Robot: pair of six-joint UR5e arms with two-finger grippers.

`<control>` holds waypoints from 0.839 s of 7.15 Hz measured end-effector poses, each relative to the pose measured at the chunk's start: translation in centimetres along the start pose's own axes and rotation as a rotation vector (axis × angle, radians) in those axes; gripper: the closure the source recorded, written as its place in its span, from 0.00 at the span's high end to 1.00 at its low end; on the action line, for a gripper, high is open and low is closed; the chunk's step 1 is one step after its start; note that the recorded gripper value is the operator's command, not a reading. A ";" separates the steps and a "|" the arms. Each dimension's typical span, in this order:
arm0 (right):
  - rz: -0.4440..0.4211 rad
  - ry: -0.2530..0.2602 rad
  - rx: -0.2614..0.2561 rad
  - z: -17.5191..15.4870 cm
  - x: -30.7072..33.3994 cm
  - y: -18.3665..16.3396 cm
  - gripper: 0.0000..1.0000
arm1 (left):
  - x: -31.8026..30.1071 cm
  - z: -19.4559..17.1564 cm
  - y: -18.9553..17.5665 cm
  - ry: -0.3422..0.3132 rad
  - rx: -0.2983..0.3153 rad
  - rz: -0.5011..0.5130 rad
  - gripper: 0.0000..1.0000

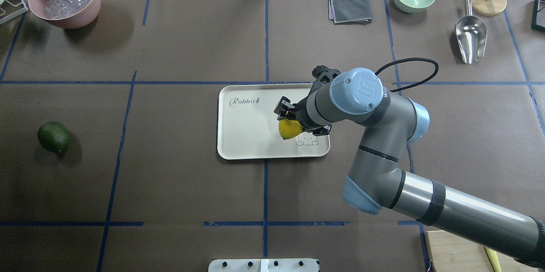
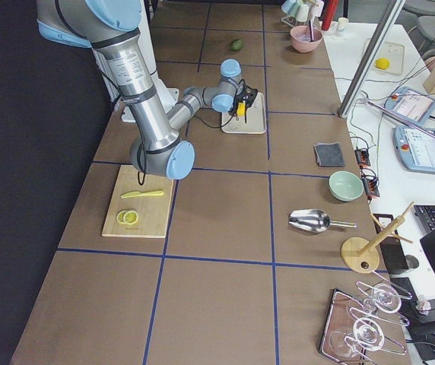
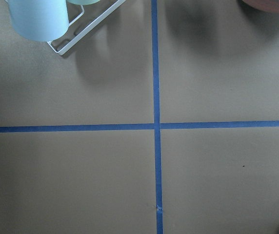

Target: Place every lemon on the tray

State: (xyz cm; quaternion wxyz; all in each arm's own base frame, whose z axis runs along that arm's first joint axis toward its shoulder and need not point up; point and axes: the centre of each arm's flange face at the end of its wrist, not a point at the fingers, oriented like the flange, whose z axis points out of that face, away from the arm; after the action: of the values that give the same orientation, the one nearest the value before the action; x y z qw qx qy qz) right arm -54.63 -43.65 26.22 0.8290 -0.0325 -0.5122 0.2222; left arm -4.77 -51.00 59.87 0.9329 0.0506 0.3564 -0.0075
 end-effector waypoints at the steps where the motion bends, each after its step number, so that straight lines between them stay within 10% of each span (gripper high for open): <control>1: 0.003 0.011 0.009 0.9 -0.3 -0.1 0.20 | 0.0 0.0 0.0 0.000 0.001 0.001 1.00; 3: 0.003 0.031 0.011 1.7 -0.3 0.1 0.66 | 0.1 -0.1 0.0 0.000 0.002 0.002 1.00; 6: 0.001 0.045 0.012 1.8 -0.2 0.2 0.97 | 0.3 -0.3 0.0 0.001 0.006 0.006 1.00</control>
State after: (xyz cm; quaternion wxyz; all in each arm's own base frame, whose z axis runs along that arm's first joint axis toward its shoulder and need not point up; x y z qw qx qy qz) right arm -56.33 -43.91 26.84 0.8403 -0.0329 -0.4922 0.2248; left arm -4.77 -51.00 59.43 0.9327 0.0545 0.3566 -0.0060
